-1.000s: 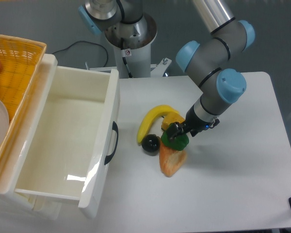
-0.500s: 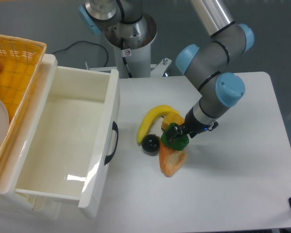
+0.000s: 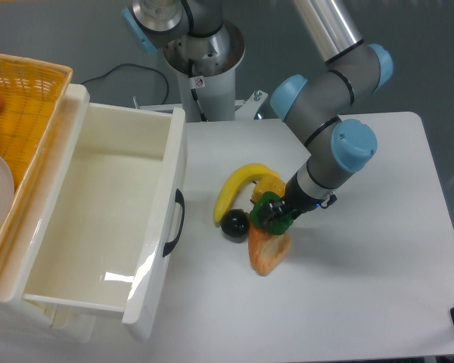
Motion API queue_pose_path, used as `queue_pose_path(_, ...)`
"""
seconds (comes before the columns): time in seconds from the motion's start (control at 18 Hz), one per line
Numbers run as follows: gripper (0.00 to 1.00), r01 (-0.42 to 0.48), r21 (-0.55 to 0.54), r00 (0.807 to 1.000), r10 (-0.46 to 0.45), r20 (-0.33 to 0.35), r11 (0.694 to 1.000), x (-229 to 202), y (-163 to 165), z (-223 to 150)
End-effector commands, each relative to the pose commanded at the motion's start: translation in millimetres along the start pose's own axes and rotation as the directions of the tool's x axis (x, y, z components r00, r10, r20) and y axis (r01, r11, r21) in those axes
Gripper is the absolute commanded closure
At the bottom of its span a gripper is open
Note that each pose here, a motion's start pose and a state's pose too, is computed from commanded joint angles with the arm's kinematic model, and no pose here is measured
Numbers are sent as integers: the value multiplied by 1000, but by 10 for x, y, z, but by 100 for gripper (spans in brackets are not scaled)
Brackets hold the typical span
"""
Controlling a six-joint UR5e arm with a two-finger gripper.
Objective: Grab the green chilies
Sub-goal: 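Close the gripper around the green bell pepper, then lift the green bell pepper up off the table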
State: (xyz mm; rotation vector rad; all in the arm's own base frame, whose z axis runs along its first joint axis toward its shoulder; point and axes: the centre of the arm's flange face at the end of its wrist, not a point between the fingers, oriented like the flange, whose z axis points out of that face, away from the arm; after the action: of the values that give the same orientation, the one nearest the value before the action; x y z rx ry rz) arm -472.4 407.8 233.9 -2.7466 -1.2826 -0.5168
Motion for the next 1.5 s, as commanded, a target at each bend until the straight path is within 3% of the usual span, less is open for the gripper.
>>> queue_pose_path(0.28,36,-7,21,1000,7,6,1000,33,-45,-110)
queue_pose_path(0.78,39,-40,106,999,37,36,994,250,-182,-619)
queue_pose_path(1.06,40,-131,124,984,114,134,984,445,-140,-854)
queue_pose_path(1.17,40,-198,124,971,178,160,972,520,-163,-922)
queue_pose_path(1.33,49,-339,96,919,308,247,936,631,-126,-1100)
queue_pose_path(1.5,49,-437,74,871,401,285,897,652,-107,-1224)
